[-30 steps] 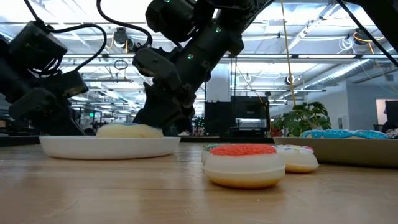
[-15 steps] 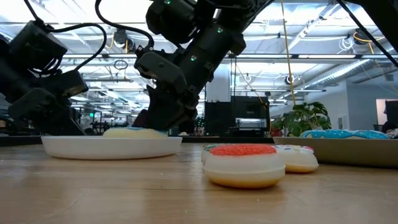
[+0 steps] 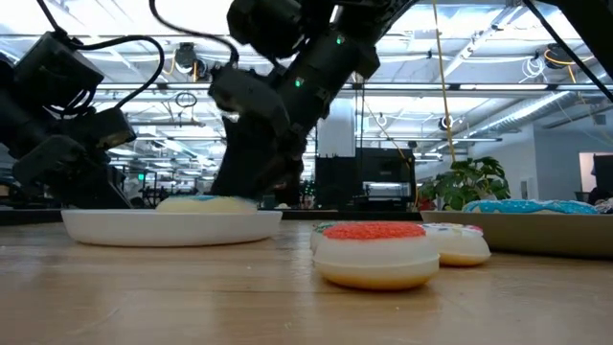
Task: Pick & Place donuts
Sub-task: Put the small white donut on the white plate
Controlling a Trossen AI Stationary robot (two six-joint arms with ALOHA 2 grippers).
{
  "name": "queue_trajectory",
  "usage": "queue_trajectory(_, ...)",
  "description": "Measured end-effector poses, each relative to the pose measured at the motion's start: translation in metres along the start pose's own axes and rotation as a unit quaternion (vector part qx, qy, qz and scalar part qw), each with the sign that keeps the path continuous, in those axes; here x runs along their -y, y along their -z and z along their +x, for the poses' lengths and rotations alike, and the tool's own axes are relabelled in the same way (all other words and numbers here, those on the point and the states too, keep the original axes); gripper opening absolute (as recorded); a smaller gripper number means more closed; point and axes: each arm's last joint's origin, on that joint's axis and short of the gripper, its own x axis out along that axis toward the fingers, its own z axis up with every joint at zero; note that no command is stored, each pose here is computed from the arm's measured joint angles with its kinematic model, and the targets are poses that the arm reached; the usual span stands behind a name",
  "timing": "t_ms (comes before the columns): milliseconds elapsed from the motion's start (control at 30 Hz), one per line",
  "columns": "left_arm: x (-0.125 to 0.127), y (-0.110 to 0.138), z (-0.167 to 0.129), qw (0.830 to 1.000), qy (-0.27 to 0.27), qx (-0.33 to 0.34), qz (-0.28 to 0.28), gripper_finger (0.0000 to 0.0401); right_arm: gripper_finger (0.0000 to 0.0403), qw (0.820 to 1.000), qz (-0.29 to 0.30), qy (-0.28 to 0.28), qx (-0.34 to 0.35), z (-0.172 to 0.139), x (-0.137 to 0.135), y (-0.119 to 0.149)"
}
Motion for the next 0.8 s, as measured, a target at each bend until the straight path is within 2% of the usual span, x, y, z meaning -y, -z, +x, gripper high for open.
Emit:
queue_trajectory(267,0.000,0.000,0.000,1.000,0.000,0.000,0.000,0.0030,0.0196,0.999,-0.006,-0.009,0.033,-0.029,-0.008,-0.015)
queue_trajectory(433,0.000,0.000,0.000,1.000,0.000,0.001,0.005,0.0030,0.0200,1.000,-0.013,-0.010,0.014,-0.046,-0.010,-0.015)
queue_trajectory(500,-0.001,0.000,0.000,1.000,-0.011,0.004,0.014,0.0030,0.0196,0.999,-0.015,-0.030,0.003,-0.061,-0.013,-0.016)
queue_trajectory(633,0.000,-0.004,0.000,0.999,-0.018,0.021,0.047,0.0030,0.0175,0.998,-0.049,-0.042,0.001,-0.094,-0.027,-0.018)
queue_trajectory(800,0.001,-0.011,-0.005,0.994,-0.016,0.057,0.089,0.0030,0.0104,0.983,-0.165,0.044,0.065,-0.138,-0.062,-0.014)
